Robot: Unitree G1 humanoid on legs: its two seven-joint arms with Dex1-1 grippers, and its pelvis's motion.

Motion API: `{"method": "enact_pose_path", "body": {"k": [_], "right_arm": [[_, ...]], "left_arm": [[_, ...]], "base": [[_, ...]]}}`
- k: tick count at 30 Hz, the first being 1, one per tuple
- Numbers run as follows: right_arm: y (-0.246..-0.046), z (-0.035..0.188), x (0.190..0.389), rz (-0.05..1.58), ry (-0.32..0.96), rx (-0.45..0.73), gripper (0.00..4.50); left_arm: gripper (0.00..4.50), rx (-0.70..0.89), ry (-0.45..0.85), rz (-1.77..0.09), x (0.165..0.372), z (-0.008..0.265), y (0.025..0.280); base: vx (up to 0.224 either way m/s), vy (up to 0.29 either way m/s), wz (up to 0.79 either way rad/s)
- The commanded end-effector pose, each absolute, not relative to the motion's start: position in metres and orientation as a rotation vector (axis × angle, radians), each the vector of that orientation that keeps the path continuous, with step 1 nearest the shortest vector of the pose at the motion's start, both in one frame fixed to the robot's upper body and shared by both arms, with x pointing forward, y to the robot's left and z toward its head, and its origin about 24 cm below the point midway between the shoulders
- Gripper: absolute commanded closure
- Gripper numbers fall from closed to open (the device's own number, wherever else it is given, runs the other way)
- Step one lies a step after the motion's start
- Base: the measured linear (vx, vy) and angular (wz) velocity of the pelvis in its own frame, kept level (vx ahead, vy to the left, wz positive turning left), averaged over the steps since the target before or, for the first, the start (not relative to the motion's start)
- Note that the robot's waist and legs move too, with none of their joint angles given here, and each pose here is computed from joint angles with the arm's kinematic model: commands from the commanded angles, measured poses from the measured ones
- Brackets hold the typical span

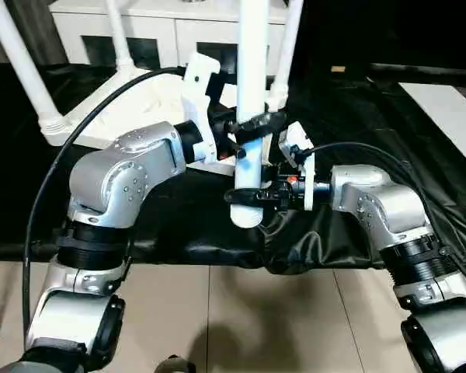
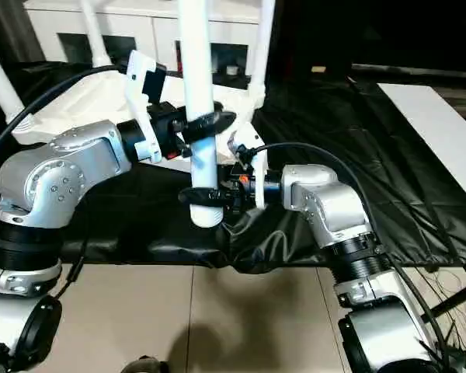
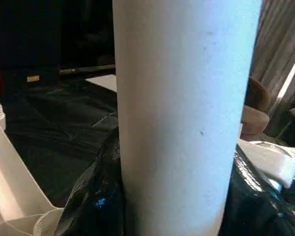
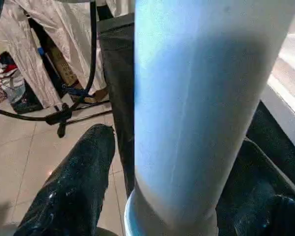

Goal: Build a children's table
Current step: Move to table

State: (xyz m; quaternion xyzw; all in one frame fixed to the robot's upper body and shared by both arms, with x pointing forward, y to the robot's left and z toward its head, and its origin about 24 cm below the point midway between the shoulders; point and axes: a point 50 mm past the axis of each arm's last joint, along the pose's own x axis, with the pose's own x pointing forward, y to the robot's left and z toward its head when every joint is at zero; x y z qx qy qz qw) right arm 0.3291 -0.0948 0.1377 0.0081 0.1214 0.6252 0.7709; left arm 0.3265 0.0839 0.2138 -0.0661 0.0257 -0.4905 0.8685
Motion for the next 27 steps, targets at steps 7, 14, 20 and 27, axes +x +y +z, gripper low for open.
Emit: {"method": "enact_pose_path", "body": {"k": [7, 14, 20, 27], "right_arm": [[-0.0945, 0.1592, 0.3387, 1.327, 0.184, 0.019, 1.33], [-0.0977, 0.1575, 0.3374, 1.339, 0.208, 0.01, 1.52], [-0.0975, 0.1564, 0.3371, 1.347, 0.219, 0.013, 1.96], [-0.0968, 0.1564, 0.3366, 1.359, 0.222, 0.025, 2.54]], "left_arm": [[2.66, -0.107, 0.029, -1.057, 0.3231, 0.2205, 0.082], [2.66, -0.11, 0.026, -1.058, 0.323, 0.2207, 0.0825], [2.66, -0.116, 0.02, -1.058, 0.3235, 0.2224, 0.0837], [2.66, -0.129, 0.016, -1.055, 0.3239, 0.2236, 0.0839]], "base": [[0.0, 0.0, 0.0], [0.0, 0.0, 0.0], [0.0, 0.0, 0.0], [0.0, 0.0, 0.0]]}}
